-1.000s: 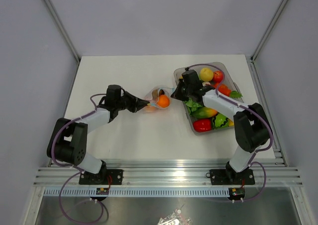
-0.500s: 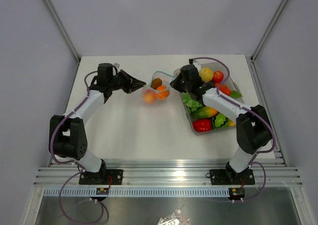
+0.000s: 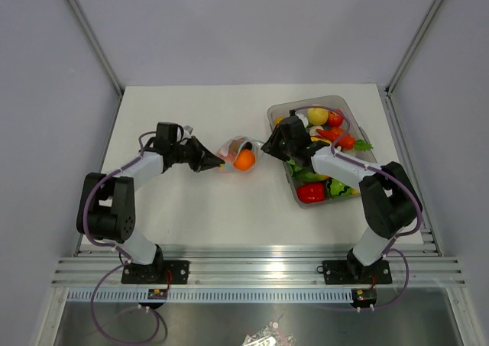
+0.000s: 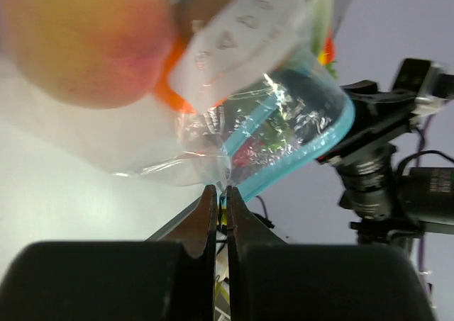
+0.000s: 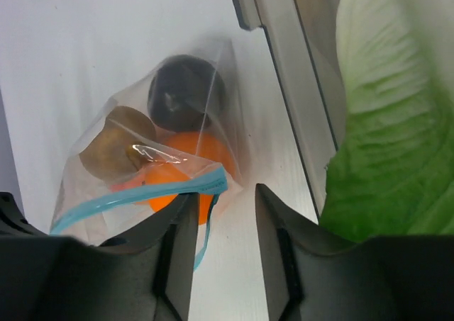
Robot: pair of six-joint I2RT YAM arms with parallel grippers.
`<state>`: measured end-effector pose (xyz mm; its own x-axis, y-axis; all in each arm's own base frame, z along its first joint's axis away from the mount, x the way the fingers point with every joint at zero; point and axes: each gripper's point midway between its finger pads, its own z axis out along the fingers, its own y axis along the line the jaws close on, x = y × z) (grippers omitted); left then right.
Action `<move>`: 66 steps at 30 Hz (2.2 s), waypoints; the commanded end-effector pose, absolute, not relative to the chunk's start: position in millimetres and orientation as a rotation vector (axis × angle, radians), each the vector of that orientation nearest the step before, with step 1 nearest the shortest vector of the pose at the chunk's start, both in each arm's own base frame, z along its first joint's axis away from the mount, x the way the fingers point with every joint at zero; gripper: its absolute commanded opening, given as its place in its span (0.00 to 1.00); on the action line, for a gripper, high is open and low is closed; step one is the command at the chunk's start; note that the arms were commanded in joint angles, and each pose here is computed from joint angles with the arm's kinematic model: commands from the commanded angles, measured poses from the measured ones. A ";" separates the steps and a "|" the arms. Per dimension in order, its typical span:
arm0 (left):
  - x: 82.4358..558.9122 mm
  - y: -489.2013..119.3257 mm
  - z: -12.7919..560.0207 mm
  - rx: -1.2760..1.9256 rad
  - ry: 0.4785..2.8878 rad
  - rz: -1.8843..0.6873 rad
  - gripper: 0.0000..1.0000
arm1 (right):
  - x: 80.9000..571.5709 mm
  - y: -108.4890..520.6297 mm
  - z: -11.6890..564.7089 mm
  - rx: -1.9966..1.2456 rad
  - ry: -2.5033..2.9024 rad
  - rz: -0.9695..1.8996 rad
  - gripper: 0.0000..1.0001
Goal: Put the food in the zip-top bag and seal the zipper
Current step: Adjust the zipper food storage bag at the center of the board.
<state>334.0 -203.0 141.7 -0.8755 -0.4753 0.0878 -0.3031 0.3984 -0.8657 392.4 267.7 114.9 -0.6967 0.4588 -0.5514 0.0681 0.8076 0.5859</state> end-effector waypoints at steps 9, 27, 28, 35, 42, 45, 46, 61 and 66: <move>278.3 -193.0 138.9 -0.498 2.530 -1.441 0.00 | 353.7 256.5 203.7 0.205 2.210 0.693 0.51; 243.0 -183.7 107.3 -0.471 2.617 -1.367 0.00 | 281.8 365.6 150.3 -0.277 2.460 0.833 0.25; 241.5 -183.6 108.3 -0.474 2.625 -1.367 0.00 | 273.2 361.1 134.5 -0.258 2.503 0.814 0.25; 225.6 -176.7 125.7 -0.423 2.629 -1.308 0.88 | 268.9 353.0 127.1 -0.189 2.502 0.780 0.24; 208.6 -161.1 108.0 -0.528 2.650 -1.178 0.73 | 272.3 347.0 131.7 -0.187 2.487 0.737 0.24; 213.7 -162.9 101.8 -0.556 2.604 -1.207 0.60 | 271.9 348.3 134.4 -0.190 2.479 0.748 0.24; 217.5 -163.9 102.7 -0.575 2.581 -1.220 0.57 | 271.6 348.4 133.5 -0.191 2.481 0.748 0.24; 268.1 -163.0 127.9 -0.403 2.543 -1.204 0.44 | 273.7 348.2 134.0 -0.211 2.483 0.728 0.24; 250.2 -161.9 120.2 -0.392 2.603 -1.208 0.50 | 277.0 350.8 136.6 -0.206 2.476 0.728 0.25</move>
<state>258.4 -159.9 113.4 -0.9166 -0.3886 -0.0940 -0.1885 0.6273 -0.7556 266.7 345.3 111.6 -0.8710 -0.0121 -0.4912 -0.2649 0.8536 0.4486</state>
